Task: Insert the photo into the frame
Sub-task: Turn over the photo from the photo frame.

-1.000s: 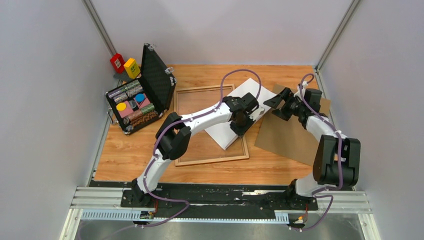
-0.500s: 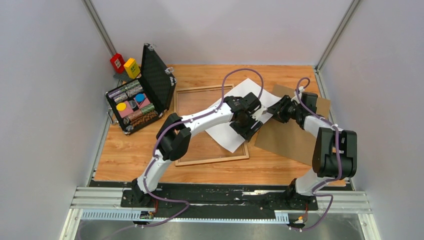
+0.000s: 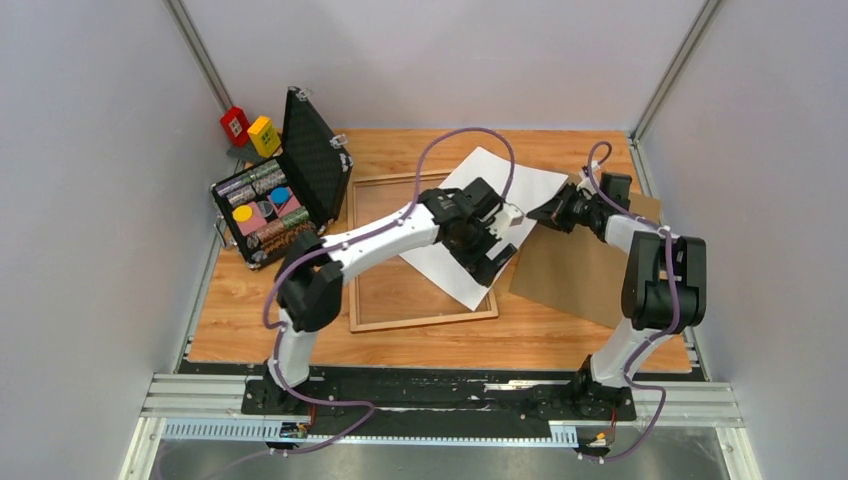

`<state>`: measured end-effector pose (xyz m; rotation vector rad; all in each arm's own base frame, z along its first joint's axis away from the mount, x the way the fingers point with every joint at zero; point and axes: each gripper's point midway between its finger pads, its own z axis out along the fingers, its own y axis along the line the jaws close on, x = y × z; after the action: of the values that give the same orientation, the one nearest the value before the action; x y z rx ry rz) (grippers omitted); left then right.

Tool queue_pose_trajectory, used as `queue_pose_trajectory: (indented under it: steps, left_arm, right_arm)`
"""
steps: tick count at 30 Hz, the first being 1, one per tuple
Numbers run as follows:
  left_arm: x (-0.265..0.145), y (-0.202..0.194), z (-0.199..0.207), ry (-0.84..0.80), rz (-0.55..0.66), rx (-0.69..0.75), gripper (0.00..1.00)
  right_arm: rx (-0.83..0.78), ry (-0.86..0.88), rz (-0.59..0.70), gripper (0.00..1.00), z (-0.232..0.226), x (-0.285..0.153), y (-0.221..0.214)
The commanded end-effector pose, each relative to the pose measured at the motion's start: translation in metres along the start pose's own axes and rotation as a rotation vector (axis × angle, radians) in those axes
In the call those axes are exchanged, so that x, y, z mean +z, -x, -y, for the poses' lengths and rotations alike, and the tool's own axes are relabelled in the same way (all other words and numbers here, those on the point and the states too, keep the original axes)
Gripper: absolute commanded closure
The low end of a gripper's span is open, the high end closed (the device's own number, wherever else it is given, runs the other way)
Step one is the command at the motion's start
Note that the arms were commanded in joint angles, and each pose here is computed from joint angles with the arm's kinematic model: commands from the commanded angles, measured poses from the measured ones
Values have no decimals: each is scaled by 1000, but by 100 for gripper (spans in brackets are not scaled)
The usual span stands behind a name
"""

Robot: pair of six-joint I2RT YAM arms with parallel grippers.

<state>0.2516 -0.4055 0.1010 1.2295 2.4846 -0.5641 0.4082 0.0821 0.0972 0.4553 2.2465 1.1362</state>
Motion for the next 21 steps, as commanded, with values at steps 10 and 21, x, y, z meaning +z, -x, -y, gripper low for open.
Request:
queue_pose_trajectory:
  steps: [10,21]
  left_arm:
    - [-158,24,-89,222,322,59,0]
    - [-180,28,-112,319,367,36,0]
  right_arm:
    - [-24,209,-261,100,-39,16,14]
    - [-63,270,-414,100,-62,13,-18]
